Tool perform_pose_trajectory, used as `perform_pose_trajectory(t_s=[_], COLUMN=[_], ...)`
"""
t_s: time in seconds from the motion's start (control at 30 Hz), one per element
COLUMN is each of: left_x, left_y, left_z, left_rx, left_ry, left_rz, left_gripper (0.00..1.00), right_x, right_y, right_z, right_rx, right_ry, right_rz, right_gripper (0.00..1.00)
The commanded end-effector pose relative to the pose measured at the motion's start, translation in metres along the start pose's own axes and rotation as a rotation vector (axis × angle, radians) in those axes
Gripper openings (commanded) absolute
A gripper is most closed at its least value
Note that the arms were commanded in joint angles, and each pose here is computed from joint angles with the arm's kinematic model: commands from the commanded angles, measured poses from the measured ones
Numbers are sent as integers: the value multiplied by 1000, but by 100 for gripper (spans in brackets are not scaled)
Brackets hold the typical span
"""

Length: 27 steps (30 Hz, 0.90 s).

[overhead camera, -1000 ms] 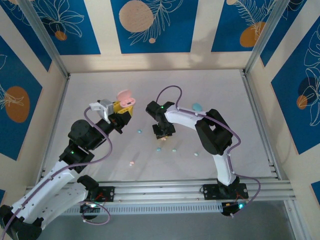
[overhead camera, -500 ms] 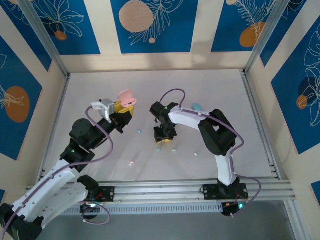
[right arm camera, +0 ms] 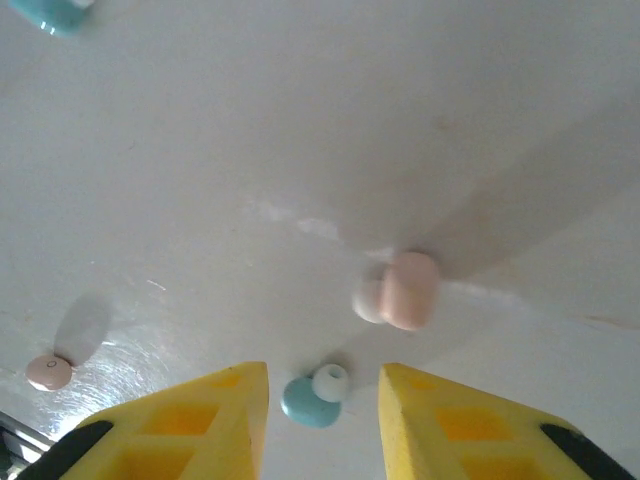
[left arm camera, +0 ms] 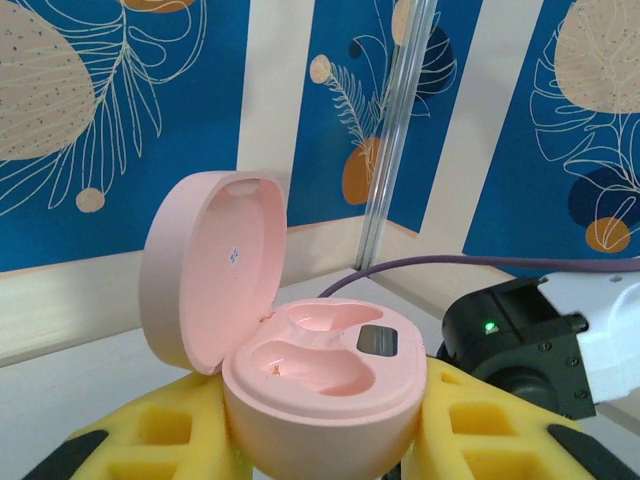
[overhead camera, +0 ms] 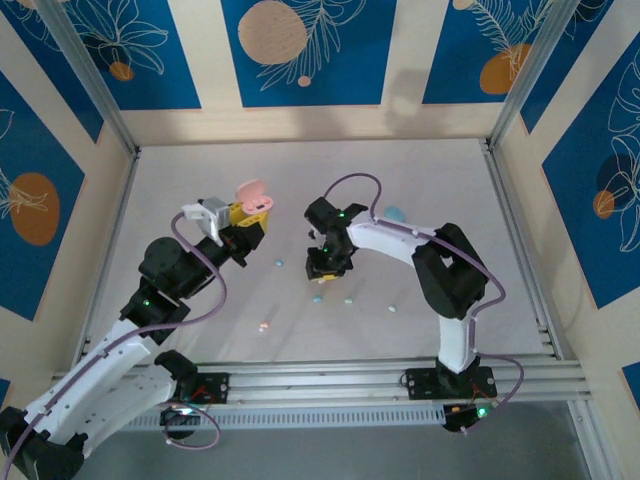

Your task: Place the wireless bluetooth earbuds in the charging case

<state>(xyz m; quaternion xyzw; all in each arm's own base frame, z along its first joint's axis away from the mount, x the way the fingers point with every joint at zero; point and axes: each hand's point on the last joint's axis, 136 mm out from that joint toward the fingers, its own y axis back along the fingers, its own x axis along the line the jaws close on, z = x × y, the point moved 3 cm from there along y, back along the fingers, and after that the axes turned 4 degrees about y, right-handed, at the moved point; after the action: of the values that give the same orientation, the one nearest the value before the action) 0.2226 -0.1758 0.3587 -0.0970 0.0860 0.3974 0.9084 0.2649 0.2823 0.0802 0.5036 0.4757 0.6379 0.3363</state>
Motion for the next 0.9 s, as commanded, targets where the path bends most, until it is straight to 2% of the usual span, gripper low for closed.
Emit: perform_pose_trajectory(t_s=[0.0,0.43,0.87], left_x=[-9,-9,-10], left_y=[4,2,1], left_z=[23,23,24], left_rx=[-57,-53,-52], left_ry=[8,5,7], left_rz=[-32,-29,-36], left_gripper=[28,28,28], right_x=[-11,-15,-15], right_y=[0,-29,-44], right_z=[1,4,8], right_rx=[-4,46,66], right_ry=[-75,-177,-193], right_rz=[10,151,139], right_gripper=[35,29,26])
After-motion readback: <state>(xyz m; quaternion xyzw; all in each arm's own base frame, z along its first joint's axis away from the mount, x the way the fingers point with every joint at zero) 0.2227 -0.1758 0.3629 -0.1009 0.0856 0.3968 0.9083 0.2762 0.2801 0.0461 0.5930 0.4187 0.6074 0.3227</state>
